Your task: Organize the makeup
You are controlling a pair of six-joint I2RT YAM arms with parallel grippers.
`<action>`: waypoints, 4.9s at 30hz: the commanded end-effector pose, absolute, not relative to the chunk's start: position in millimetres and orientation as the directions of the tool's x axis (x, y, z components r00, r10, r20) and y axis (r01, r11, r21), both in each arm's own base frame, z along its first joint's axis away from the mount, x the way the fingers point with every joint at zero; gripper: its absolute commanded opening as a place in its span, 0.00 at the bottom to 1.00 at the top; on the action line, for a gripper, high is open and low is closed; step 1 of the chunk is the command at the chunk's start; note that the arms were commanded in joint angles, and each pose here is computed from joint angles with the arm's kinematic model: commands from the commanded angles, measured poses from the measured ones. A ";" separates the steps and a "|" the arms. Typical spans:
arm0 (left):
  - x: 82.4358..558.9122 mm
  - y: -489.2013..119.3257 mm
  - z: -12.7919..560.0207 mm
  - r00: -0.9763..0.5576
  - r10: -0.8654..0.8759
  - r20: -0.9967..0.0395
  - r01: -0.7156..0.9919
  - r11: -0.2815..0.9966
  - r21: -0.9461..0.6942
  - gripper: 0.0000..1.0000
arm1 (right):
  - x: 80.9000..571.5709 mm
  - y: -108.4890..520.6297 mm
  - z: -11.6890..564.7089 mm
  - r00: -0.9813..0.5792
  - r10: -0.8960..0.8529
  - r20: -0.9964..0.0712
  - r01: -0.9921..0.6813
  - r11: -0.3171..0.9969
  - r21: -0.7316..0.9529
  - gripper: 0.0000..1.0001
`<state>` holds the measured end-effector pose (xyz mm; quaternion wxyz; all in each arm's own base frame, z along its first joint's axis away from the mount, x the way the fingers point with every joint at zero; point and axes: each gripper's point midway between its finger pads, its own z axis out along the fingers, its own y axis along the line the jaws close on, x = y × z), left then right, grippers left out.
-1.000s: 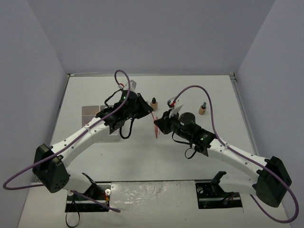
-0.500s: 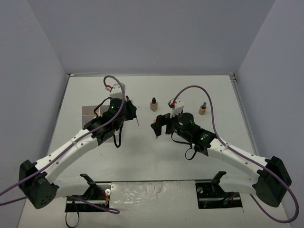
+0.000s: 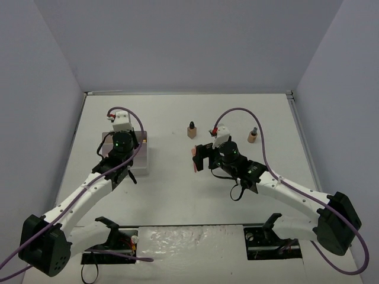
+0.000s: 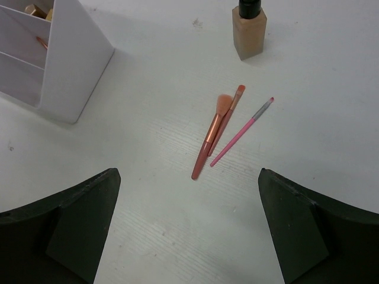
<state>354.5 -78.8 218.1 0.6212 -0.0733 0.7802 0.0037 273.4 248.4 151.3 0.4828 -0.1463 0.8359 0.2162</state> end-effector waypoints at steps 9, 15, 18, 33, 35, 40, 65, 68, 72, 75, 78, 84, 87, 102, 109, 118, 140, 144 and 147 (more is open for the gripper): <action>379.1 -79.8 235.9 -0.053 -0.146 -0.988 -0.100 0.985 -0.140 0.08 | 293.3 245.6 151.0 -0.479 -0.009 -0.878 -0.390 0.898 0.203 1.00; 376.1 -78.0 220.4 -0.090 -0.159 -0.983 -0.117 0.982 -0.149 0.22 | 304.2 241.8 137.9 -0.509 0.012 -0.860 -0.320 0.925 0.203 1.00; 371.3 -76.6 219.6 -0.098 -0.175 -0.980 -0.123 0.979 -0.162 0.34 | 311.6 238.1 126.5 -0.526 0.018 -0.850 -0.265 0.946 0.185 0.99; 317.3 -57.3 260.5 -0.225 -0.241 -0.944 -0.176 0.963 -0.203 0.97 | 346.5 250.8 79.2 -0.595 0.014 -0.803 -0.140 0.983 0.121 0.73; 308.1 -57.4 257.7 -0.268 -0.255 -0.929 -0.180 0.961 -0.212 0.97 | 349.6 250.6 72.7 -0.602 0.019 -0.799 -0.119 0.986 0.113 0.69; 295.5 -62.6 262.2 -0.312 -0.285 -0.906 -0.158 0.956 -0.246 0.97 | 352.4 245.4 50.6 -0.624 0.020 -0.781 -0.070 0.994 0.082 0.58; 310.0 -144.6 269.5 -0.480 -0.420 -0.770 0.058 0.861 -0.506 0.97 | 328.3 169.1 29.0 -0.655 0.001 -0.756 0.017 1.000 -0.013 0.00; 309.1 -169.3 275.8 -0.532 -0.464 -0.708 0.101 0.796 -0.597 0.97 | 326.9 179.2 66.9 -0.583 -0.001 -0.812 -0.066 0.997 0.047 0.00; 309.2 -198.9 286.9 -0.567 -0.476 -0.672 0.149 0.744 -0.652 0.97 | 317.3 207.2 118.2 -0.479 0.022 -0.877 -0.238 0.959 0.154 0.00; 309.4 -220.9 297.5 -0.589 -0.472 -0.656 0.185 0.711 -0.678 0.97 | 307.2 228.8 162.0 -0.401 0.061 -0.914 -0.360 0.907 0.218 0.00; 305.1 -246.5 306.2 -0.623 -0.459 -0.633 0.224 0.671 -0.707 0.96 | 298.9 246.8 198.7 -0.341 0.108 -0.934 -0.455 0.850 0.264 0.00; 308.8 -281.9 312.6 -0.646 -0.455 -0.613 0.261 0.623 -0.738 0.83 | 283.9 275.8 247.5 -0.295 0.162 -0.942 -0.599 0.736 0.315 0.00; 309.1 -294.0 318.2 -0.650 -0.457 -0.607 0.275 0.604 -0.748 0.79 | 279.9 283.8 261.5 -0.286 0.179 -0.941 -0.632 0.703 0.326 0.00; 310.7 -327.5 307.1 -0.676 -0.428 -0.600 0.281 0.603 -0.747 0.35 | 272.6 290.9 276.0 -0.275 0.193 -0.942 -0.664 0.671 0.331 0.00; 309.7 -331.0 303.1 -0.677 -0.412 -0.610 0.291 0.611 -0.736 0.00 | 273.1 291.1 273.4 -0.281 0.191 -0.940 -0.660 0.673 0.334 0.03; 319.7 -279.2 299.2 -0.516 -0.321 -0.794 0.298 0.802 -0.518 0.00 | 280.9 277.7 261.1 -0.292 0.159 -0.943 -0.595 0.742 0.309 0.62; 373.1 -91.4 277.6 -0.105 -0.054 -0.993 -0.060 0.997 -0.048 0.00 | 287.7 247.8 188.8 -0.407 0.045 -0.912 -0.452 0.858 0.244 0.99; 379.1 -92.0 267.3 -0.111 -0.050 -0.993 -0.067 0.997 -0.043 0.00 | 288.4 245.2 182.4 -0.415 0.038 -0.909 -0.442 0.865 0.237 0.99; 382.2 -92.7 253.4 -0.119 -0.052 -0.991 -0.072 0.996 -0.044 0.00 | 289.9 243.0 177.4 -0.422 0.034 -0.906 -0.430 0.872 0.233 0.99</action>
